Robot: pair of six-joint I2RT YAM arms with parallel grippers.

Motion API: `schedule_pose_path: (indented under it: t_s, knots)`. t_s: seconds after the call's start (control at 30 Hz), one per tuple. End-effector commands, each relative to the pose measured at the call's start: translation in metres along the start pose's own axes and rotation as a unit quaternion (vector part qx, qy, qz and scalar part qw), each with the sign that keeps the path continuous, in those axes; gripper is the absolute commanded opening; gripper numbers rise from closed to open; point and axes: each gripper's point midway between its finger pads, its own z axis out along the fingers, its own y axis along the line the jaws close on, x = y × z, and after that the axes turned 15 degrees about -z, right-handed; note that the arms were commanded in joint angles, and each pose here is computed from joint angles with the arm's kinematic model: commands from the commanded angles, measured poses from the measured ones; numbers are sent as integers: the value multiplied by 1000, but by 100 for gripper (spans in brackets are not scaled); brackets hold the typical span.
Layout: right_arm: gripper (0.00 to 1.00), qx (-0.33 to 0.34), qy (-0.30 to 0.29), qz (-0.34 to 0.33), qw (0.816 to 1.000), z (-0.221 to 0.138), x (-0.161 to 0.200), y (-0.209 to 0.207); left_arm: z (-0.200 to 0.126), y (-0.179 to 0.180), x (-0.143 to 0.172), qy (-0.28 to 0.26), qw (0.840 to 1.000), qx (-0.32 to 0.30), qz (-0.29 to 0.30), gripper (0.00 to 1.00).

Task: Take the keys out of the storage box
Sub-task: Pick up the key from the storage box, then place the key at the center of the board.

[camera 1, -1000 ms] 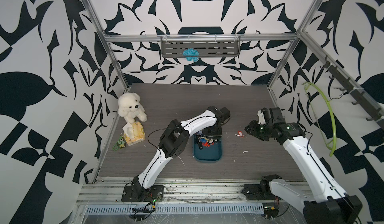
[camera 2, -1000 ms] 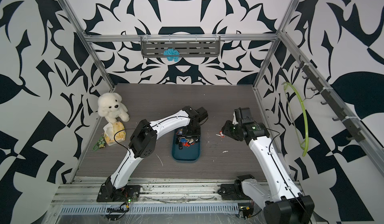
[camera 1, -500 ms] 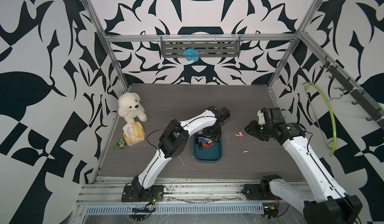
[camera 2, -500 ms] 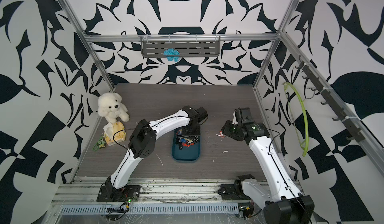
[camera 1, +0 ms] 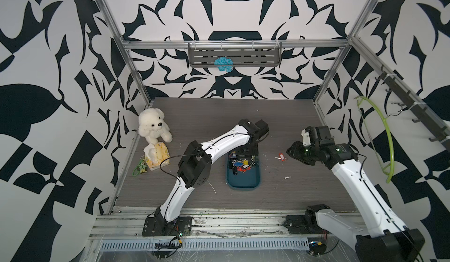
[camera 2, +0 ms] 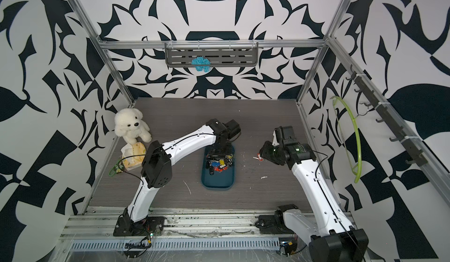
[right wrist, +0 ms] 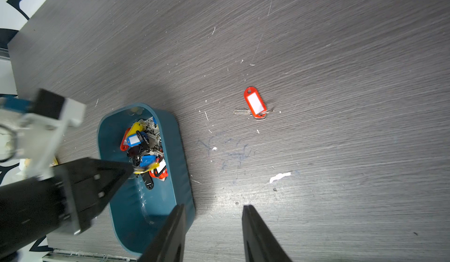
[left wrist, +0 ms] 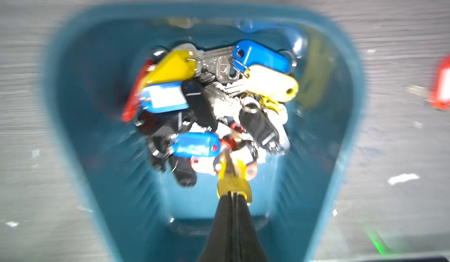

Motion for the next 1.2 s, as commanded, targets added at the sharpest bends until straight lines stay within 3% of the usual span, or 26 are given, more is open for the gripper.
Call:
schedule_pose_path:
  t_s: [0.0, 0.27, 0.47, 0.63, 0.87, 1.07, 1.1, 1.17]
  knots:
    - [43, -12, 6, 0, 1000, -4, -2, 6, -41, 23, -6, -22, 1000, 7, -8, 0]
    - [48, -55, 44, -63, 995, -2, 5, 44, -98, 120, -49, -68, 990, 40, -114, 0]
    - [56, -86, 84, -122, 985, 14, 16, 95, -92, 187, -58, -62, 985, 13, -157, 0]
    - [56, -99, 98, -118, 983, 34, 15, 114, -59, 198, -55, -30, 984, 17, -176, 0]
    - [55, -90, 201, -170, 961, 71, 49, 136, -19, 204, -57, 0, 982, 11, -190, 0]
    - [53, -79, 232, -188, 951, 94, 56, 145, 2, 203, -60, 16, 981, 7, -192, 0]
    - [53, -72, 238, -192, 949, 96, 57, 145, 4, 203, -60, 18, 981, 5, -193, 3]
    - [54, -58, 242, -200, 947, 100, 56, 143, 6, 203, -60, 19, 981, 3, -193, 28]
